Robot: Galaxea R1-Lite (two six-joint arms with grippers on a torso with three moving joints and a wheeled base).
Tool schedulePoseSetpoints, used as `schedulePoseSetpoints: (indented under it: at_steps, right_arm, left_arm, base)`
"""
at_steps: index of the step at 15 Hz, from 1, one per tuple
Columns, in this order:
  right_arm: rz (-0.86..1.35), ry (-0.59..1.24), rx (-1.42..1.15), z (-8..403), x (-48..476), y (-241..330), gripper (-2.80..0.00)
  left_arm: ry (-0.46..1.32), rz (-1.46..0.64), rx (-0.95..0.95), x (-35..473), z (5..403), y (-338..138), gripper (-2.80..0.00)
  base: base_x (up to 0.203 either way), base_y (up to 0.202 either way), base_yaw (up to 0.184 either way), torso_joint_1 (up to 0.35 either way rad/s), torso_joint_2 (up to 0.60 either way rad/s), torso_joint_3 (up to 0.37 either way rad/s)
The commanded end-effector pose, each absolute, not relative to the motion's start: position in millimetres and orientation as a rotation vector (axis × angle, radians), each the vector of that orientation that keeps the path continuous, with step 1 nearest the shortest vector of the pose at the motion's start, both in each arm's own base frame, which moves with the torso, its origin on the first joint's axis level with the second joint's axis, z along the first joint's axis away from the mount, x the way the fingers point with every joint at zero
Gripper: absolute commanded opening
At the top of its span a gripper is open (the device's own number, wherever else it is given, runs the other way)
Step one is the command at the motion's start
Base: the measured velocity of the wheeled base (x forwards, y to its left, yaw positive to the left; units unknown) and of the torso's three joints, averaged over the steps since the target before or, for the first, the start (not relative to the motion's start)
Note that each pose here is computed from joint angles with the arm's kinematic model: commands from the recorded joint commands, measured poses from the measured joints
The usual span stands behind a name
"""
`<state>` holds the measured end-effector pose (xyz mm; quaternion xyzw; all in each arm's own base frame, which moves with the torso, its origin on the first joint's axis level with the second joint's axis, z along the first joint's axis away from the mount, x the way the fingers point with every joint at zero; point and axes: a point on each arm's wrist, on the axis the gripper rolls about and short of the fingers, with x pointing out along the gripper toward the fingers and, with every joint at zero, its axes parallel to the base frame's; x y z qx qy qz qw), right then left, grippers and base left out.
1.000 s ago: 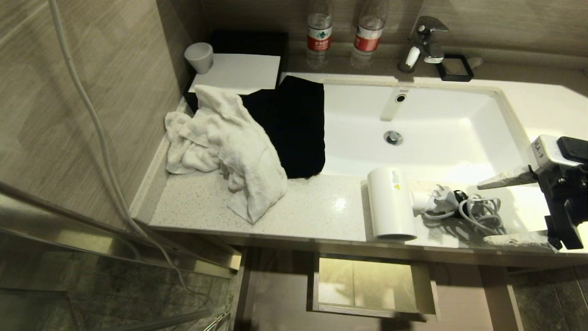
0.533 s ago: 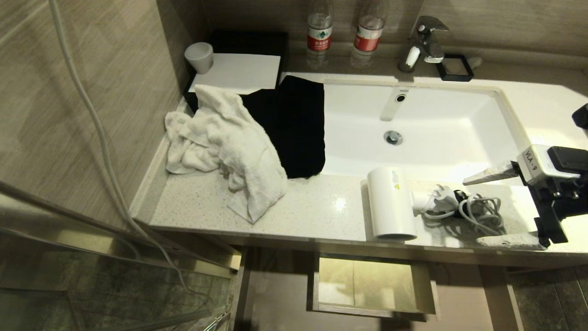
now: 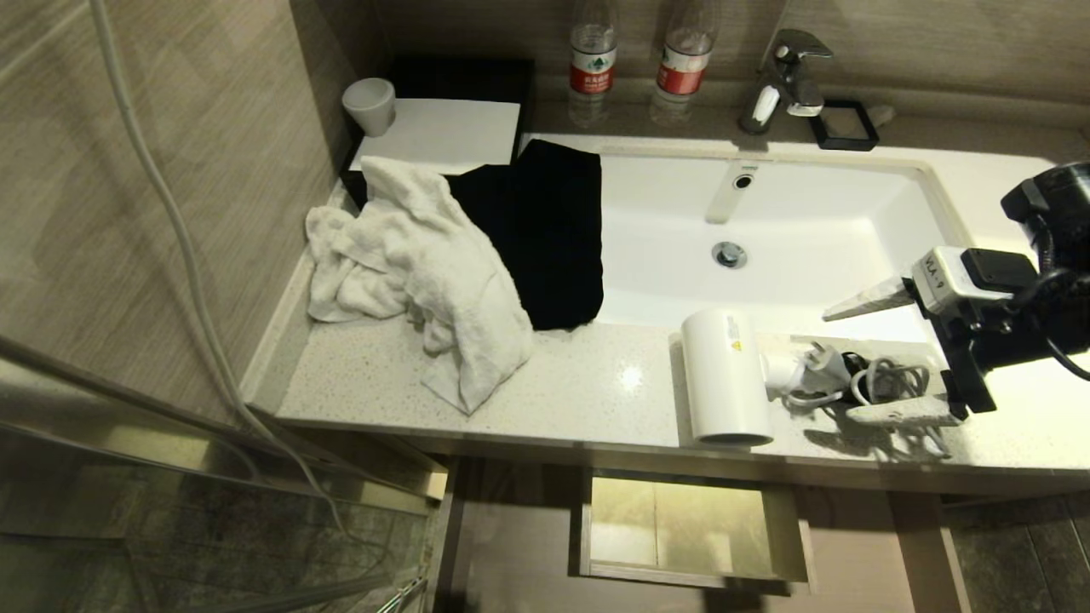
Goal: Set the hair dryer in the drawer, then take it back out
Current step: Pick up the hairdryer
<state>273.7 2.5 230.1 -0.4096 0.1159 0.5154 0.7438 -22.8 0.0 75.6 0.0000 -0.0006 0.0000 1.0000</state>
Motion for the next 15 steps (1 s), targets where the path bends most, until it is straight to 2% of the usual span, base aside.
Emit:
schedulePoseSetpoints:
  at_steps: [1, 9, 15]
  right_arm:
    - [1.151, 0.262, -0.888, 223.0, 286.7, 3.8, 0.0]
    - [1.156, 0.194, -1.066, 224.8, 302.5, 4.2, 0.0]
    - [1.183, 0.236, -1.046, 222.1, 295.5, 6.1, 0.0]
  left_arm:
    - [-0.003, 0.0, 0.0, -22.9, 75.6, 0.0, -2.8]
    - [0.0, 0.0, 0.0, -22.7, 75.2, 0.0, -2.8]
    - [-0.003, 0.0, 0.0, -22.9, 75.5, 0.0, -2.8]
  base:
    - [0.0, 0.0, 0.0, 0.0, 0.0, 0.0]
    - [0.0, 0.0, 0.0, 0.0, 0.0, 0.0]
    - [0.0, 0.0, 0.0, 0.0, 0.0, 0.0]
